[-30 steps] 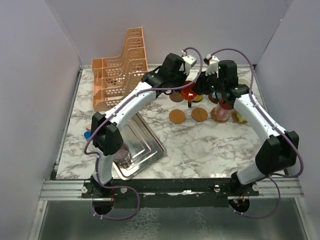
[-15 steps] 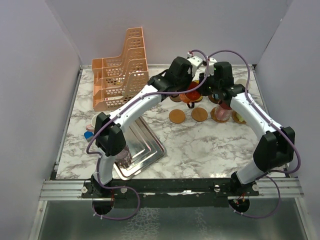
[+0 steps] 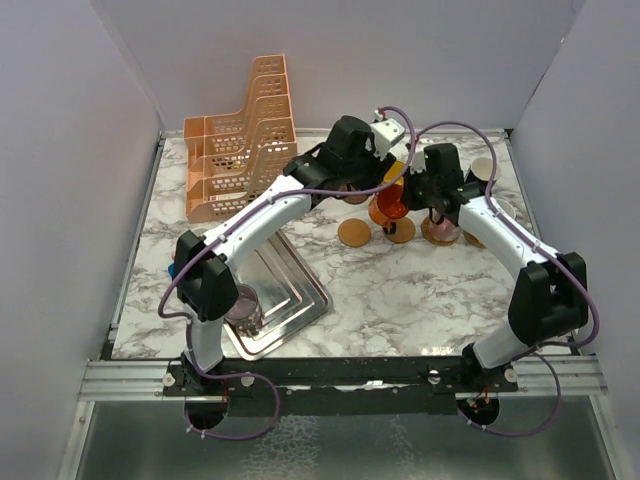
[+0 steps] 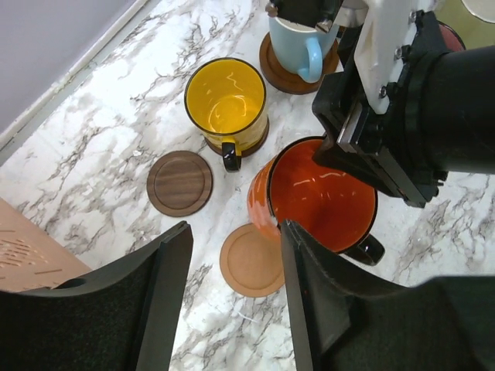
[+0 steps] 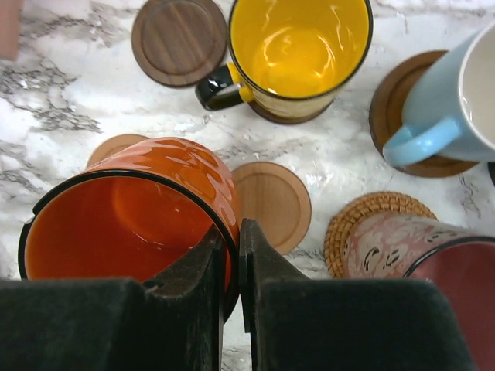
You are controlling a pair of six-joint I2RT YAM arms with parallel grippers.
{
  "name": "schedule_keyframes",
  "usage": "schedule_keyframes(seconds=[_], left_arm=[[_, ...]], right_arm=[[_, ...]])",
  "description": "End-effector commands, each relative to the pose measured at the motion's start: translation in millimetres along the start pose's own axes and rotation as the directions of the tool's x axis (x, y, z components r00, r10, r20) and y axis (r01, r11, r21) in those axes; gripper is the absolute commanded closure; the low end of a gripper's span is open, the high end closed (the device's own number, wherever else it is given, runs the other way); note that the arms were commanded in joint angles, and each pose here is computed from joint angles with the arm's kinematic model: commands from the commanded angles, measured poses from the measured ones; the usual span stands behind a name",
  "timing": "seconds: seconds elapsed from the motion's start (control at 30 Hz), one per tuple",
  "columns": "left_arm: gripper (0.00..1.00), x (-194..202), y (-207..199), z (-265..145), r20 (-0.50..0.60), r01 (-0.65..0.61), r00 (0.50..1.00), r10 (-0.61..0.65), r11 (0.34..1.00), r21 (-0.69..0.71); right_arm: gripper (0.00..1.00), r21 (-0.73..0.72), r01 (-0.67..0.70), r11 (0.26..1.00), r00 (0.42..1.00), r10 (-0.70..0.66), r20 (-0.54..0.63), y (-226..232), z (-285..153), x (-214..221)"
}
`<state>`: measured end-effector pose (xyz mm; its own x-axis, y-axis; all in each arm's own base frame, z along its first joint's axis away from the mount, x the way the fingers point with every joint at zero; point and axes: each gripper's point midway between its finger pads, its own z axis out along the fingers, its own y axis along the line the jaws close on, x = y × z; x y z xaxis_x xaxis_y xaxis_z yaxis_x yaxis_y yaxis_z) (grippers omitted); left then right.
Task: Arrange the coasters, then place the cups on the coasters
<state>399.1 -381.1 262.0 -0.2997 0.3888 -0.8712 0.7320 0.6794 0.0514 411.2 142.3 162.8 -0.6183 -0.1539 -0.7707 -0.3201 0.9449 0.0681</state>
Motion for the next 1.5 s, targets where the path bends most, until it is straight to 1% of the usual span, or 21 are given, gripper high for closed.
schedule_keyframes(seconds=[0.0, 0.07, 0.17, 0.27, 0.47, 0.6, 0.7, 0.83, 1.0, 1.17, 1.47], left_arm=[[0.46, -34, 1, -35, 0.121, -0.068, 0.991, 0.065, 0.997, 0.026], [0.46, -34, 5, -38, 0.12, -0.081, 0.99, 0.079, 0.997, 0.013], [0.45, -30, 10, -41, 0.11, -0.088, 0.99, 0.088, 0.996, -0.002], [0.45, -26, 15, -40, 0.098, -0.089, 0.991, 0.091, 0.996, -0.022], [0.45, -20, 28, -41, 0.072, -0.117, 0.99, 0.124, 0.989, -0.085], [0.38, -17, 41, -43, 0.045, -0.148, 0.987, 0.156, 0.977, -0.153], [0.34, -14, 43, -45, 0.034, -0.163, 0.985, 0.171, 0.973, -0.162], [0.33, -12, 44, -47, 0.028, -0.175, 0.983, 0.182, 0.97, -0.168], [0.32, -11, 46, -48, 0.025, -0.182, 0.982, 0.189, 0.967, -0.177], [0.32, -9, 45, -48, 0.02, -0.187, 0.981, 0.193, 0.968, -0.168], [0.32, -7, 45, -49, 0.016, -0.19, 0.981, 0.196, 0.967, -0.17]], right_arm=[[0.99, 0.043, -0.052, 0.998, 0.99, 0.046, 0.135, -6, -24, -29], [0.99, 0.05, -0.066, 0.997, 0.99, 0.059, 0.128, -7, -27, -24], [0.99, 0.122, -0.12, 0.985, 0.987, 0.105, 0.119, -19, -30, -17], [0.99, 0.205, -0.182, 0.962, 0.98, 0.162, 0.114, -32, -30, -10], [0.99, 0.287, -0.266, 0.92, 0.964, 0.249, 0.094, -43, -25, 2], [0.99, 0.295, -0.296, 0.909, 0.955, 0.285, 0.08, -43, -20, 7], [0.99, 0.305, -0.302, 0.903, 0.953, 0.298, 0.059, -43, -14, 13], [0.99, 0.312, -0.303, 0.901, 0.95, 0.309, 0.029, -43, -6, 21], [0.99, 0.32, -0.309, 0.896, 0.946, 0.325, 0.005, -42, 2, 27], [0.99, 0.371, -0.321, 0.871, 0.938, 0.347, -0.002, -50, 8, 30], [0.99, 0.389, -0.329, 0.861, 0.929, 0.369, -0.032, -50, 17, 37]])
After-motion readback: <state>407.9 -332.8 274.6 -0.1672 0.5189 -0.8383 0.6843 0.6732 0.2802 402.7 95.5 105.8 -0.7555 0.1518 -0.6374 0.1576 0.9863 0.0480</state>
